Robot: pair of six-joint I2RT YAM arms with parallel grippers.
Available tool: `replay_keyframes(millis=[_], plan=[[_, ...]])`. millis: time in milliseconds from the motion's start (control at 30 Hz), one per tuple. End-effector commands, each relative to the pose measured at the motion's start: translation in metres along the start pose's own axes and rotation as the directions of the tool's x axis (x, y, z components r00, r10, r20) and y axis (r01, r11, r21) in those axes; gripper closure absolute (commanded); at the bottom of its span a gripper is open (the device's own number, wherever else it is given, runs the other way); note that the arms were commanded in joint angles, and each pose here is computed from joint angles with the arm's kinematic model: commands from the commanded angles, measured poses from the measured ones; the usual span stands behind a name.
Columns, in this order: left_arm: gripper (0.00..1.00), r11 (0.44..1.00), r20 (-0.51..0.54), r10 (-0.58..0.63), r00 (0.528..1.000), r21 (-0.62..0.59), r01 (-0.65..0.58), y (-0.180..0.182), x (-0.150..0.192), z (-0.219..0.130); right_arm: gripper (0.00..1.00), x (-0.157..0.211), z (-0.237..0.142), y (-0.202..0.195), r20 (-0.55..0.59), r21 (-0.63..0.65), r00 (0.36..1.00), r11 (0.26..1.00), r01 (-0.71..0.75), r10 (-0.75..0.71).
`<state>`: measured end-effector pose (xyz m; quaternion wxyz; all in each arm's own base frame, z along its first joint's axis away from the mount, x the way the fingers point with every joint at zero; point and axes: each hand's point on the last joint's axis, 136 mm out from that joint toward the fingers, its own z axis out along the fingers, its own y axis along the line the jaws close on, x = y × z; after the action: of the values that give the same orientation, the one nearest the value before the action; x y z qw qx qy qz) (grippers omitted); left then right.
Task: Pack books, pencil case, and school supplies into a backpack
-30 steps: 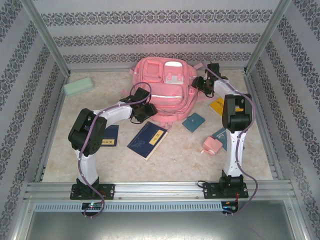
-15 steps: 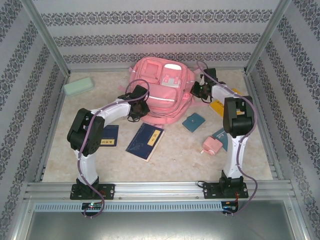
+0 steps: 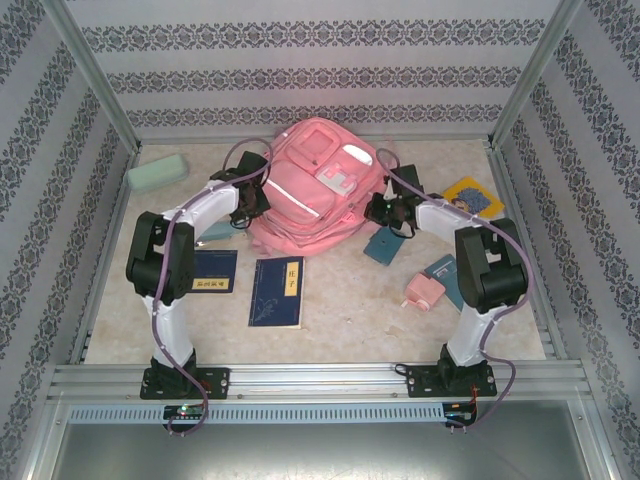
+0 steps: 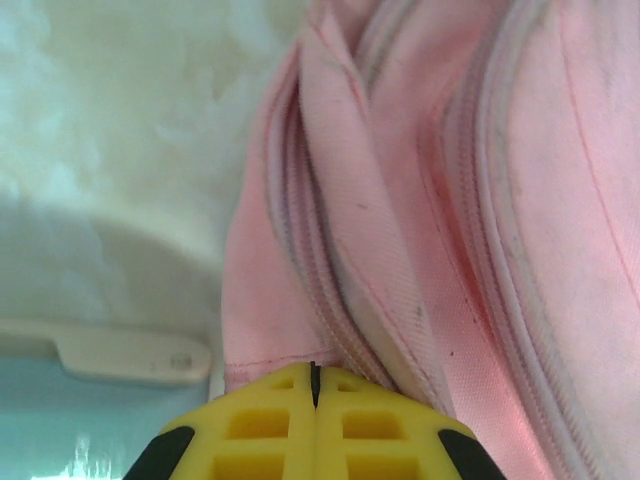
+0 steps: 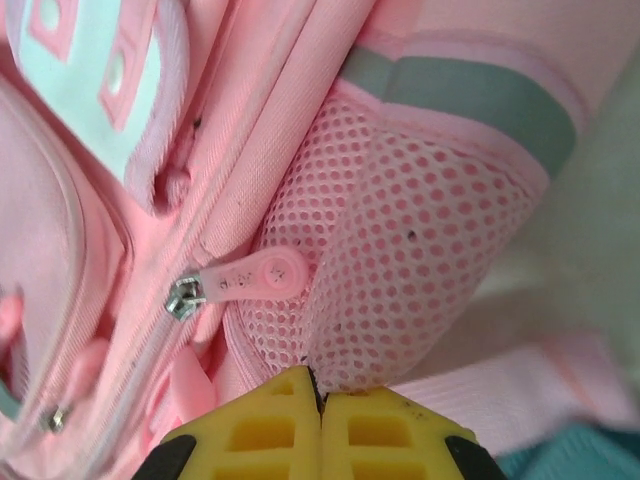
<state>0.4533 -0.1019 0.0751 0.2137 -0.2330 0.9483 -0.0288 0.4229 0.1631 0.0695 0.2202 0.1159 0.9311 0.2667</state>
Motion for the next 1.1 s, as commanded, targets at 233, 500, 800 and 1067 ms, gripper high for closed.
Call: replay_keyframes(millis=[233,500,800,1067], plan=[[0.93,0.989,0.076,0.135,0.988,0.057,-0.14,-0.046,-0.061,0.017,1.0,0.032,0.001,0.057,-0.026,-0.101,0.999,0.994,0.038,-0.041],[0.4,0.98,0.096,0.12,0.988,0.145,-0.134,-0.051,-0.059,-0.017,0.82,0.02,0.001,0.076,-0.036,-0.128,0.999,0.992,-0.004,-0.001],[0.34,0.95,0.134,0.094,0.987,0.285,-0.129,-0.053,0.001,-0.072,0.49,0.035,-0.001,0.036,-0.065,-0.067,0.986,0.985,-0.156,0.152],[0.34,0.889,0.249,0.283,0.926,0.294,-0.351,-0.088,0.074,-0.092,0.46,0.023,0.014,0.012,-0.041,-0.1,0.942,0.937,-0.335,0.333]])
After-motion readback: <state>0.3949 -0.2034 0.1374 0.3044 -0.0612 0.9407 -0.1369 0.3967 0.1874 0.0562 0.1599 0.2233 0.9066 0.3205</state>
